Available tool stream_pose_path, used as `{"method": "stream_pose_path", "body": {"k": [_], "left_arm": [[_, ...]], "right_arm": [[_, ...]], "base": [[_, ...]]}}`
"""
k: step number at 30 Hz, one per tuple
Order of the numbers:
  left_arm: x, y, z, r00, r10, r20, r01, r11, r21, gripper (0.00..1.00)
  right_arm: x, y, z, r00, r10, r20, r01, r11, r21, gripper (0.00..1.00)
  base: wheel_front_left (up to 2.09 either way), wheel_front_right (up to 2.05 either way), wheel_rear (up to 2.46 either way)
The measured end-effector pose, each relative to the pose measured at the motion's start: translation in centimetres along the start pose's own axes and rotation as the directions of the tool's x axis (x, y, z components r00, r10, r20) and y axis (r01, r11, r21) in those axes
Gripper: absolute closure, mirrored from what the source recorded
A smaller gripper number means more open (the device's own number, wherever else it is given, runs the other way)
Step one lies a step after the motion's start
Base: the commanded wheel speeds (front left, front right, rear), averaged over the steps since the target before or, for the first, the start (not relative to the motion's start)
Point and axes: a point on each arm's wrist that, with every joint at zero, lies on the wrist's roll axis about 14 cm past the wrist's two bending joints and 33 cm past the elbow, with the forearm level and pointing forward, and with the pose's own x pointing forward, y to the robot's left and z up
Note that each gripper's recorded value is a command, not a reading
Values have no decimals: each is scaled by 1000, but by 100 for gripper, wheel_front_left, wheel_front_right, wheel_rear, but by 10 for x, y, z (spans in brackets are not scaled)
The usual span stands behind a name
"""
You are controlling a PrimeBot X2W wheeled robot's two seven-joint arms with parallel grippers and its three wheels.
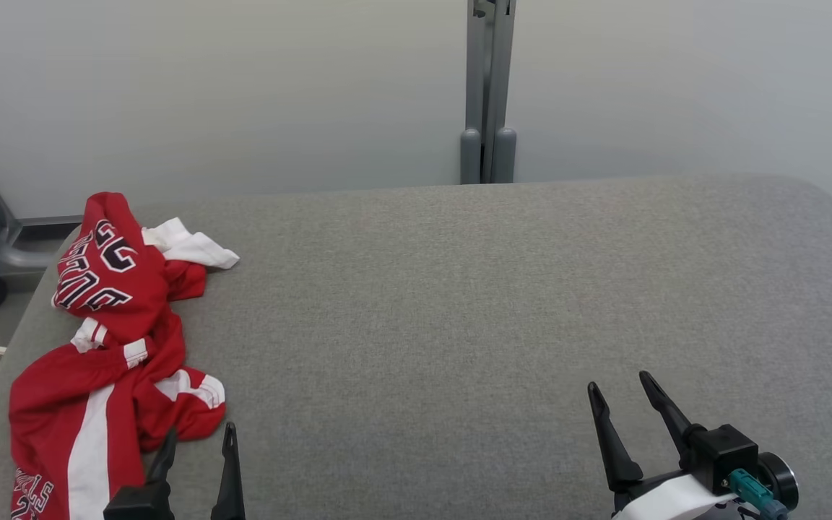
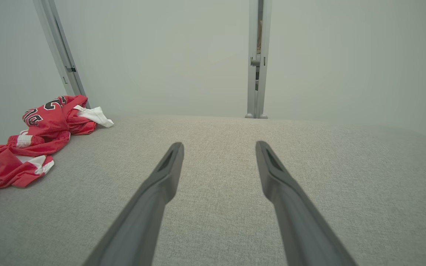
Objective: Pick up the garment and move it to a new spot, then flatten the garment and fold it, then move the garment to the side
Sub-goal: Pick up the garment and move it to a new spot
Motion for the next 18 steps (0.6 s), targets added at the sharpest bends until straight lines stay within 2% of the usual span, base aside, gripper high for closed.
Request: {"method": "stream_pose_path", "body": {"k": [10, 15, 18], "left_arm": [[-6, 31, 18, 997, 77, 24, -77, 997, 19, 0], [-20, 63, 28, 986, 162, 45, -164, 986, 42, 0], [-38, 90, 34, 968, 244, 64, -247, 968, 48, 0]], "right_arm": [[20, 26, -2, 995, 97, -4, -97, 995, 14, 0], [33, 51, -6, 984, 179, -14, -178, 984, 29, 0], [45, 75, -8, 967, 253, -18, -252, 967, 42, 0]], "base": [[0, 0, 0], [0, 0, 0], [0, 0, 0]]}}
